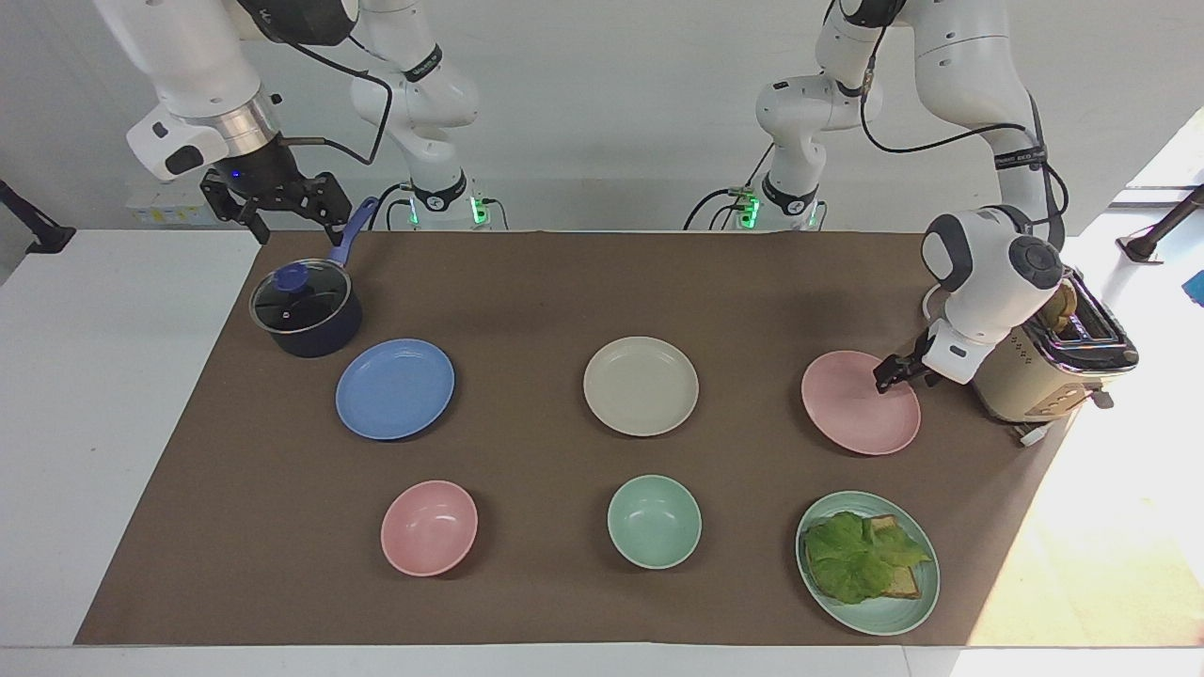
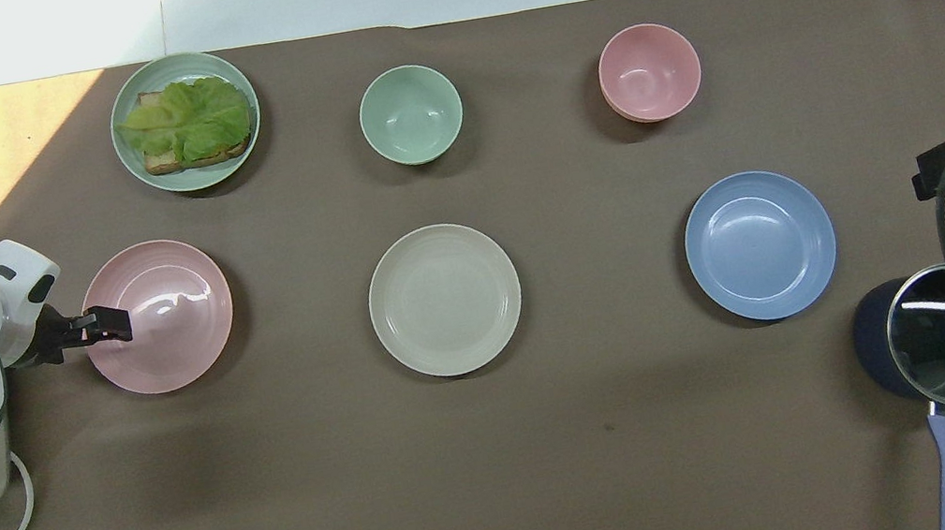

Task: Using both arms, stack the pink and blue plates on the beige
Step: 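Grasp the pink plate rim and carry it toward the beige plate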

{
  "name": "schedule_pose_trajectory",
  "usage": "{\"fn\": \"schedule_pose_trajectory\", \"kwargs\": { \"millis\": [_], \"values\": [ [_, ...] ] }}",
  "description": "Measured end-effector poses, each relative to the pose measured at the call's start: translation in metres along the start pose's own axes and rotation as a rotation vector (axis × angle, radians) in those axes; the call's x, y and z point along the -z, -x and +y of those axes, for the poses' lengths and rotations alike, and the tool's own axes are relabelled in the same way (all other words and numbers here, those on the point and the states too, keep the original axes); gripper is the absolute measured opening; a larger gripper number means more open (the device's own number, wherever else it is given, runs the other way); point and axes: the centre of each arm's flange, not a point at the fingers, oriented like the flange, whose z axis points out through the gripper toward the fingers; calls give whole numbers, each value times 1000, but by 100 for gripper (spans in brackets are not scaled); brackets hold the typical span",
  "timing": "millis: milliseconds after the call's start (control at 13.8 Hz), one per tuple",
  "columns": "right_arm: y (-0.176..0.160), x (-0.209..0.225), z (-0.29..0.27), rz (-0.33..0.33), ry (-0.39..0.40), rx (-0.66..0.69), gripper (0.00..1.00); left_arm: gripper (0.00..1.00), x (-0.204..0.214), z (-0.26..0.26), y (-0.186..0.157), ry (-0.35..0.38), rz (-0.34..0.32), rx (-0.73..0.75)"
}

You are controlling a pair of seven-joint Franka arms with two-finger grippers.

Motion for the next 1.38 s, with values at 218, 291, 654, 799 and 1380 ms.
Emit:
{"fn": "schedule_pose_trajectory", "kwargs": {
  "millis": [218, 291, 654, 799, 1380],
  "values": [
    [0, 0, 0, 0, 0, 0, 100, 60, -4, 0, 4, 0, -21, 7],
    [0, 0, 0, 0, 0, 0, 100, 48, -4, 0, 5, -1, -28, 7],
    [0, 0, 0, 0, 0, 0, 100, 9, 12, -6, 4, 7, -50, 24],
    [0, 0, 0, 0, 0, 0, 100, 6, 27, -9, -1, 16, -62, 33],
    [0, 0, 0, 0, 0, 0, 100, 5, 84, 16, -11, 111, -114, 92]
  ]
}}
